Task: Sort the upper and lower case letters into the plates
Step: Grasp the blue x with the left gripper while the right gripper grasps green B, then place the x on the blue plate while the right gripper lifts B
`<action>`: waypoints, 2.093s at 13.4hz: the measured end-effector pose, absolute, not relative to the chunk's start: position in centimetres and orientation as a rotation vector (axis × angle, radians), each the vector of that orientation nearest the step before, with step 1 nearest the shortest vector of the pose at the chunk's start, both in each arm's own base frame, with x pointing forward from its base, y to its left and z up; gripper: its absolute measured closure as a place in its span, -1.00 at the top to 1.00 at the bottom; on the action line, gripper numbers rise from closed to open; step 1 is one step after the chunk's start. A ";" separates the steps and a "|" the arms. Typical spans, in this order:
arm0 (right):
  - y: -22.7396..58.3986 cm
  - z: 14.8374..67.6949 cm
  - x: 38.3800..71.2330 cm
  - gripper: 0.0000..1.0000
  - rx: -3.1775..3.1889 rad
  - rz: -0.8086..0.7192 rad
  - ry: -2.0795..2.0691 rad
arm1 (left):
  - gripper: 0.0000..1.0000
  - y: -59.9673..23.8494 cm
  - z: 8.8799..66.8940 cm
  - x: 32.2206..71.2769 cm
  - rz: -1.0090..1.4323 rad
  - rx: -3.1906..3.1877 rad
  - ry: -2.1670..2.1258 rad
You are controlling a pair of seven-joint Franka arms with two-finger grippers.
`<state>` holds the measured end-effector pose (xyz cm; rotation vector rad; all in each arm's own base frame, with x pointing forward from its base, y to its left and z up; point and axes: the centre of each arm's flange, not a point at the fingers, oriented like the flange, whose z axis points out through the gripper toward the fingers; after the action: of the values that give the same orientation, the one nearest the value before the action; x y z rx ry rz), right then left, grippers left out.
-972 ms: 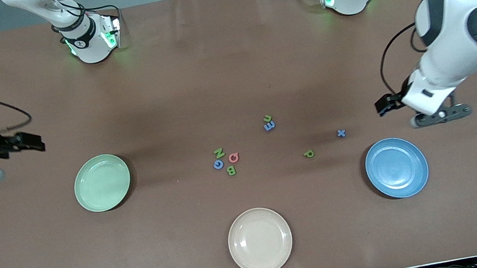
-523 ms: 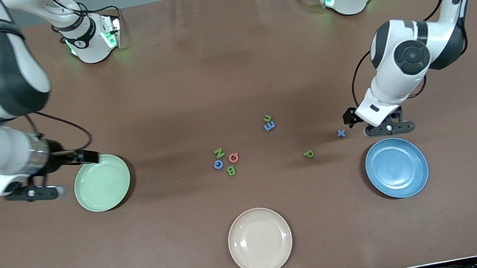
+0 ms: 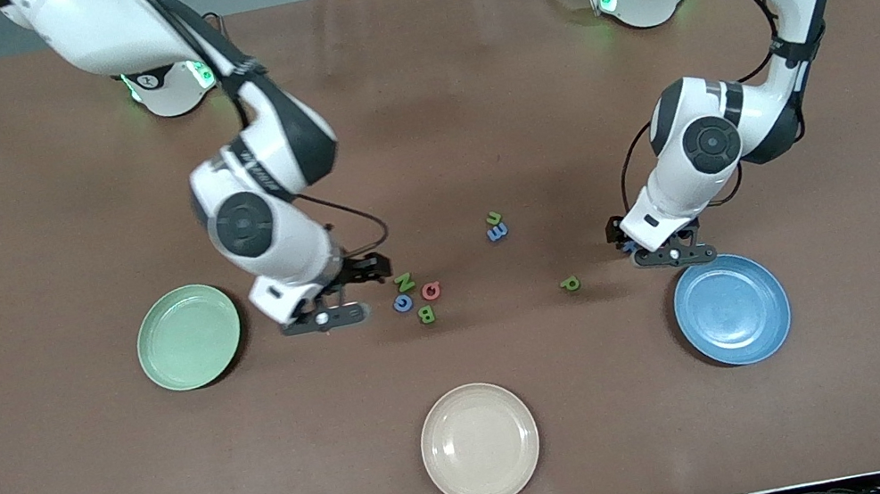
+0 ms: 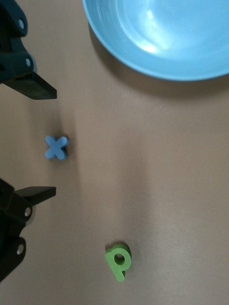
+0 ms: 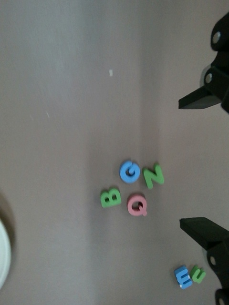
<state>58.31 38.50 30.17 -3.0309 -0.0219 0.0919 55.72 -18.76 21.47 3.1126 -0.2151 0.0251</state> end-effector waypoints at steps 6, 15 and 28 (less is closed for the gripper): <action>44.5 24.5 59.6 0.86 -3.083 -0.045 -0.125 | 0.35 -19.0 18.4 55.0 0.016 3.106 -0.242; 45.7 19.0 59.8 0.56 -3.046 -0.190 -0.181 | -0.47 -18.7 17.8 55.0 0.022 3.107 -0.249; 41.5 19.4 62.4 -0.44 -3.124 -0.124 -0.297 | -0.44 -7.1 25.7 66.7 0.202 3.109 -0.411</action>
<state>62.39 41.54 19.39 -3.1242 -0.2969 -0.1241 66.65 -7.08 25.74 3.1094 -0.4106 0.2018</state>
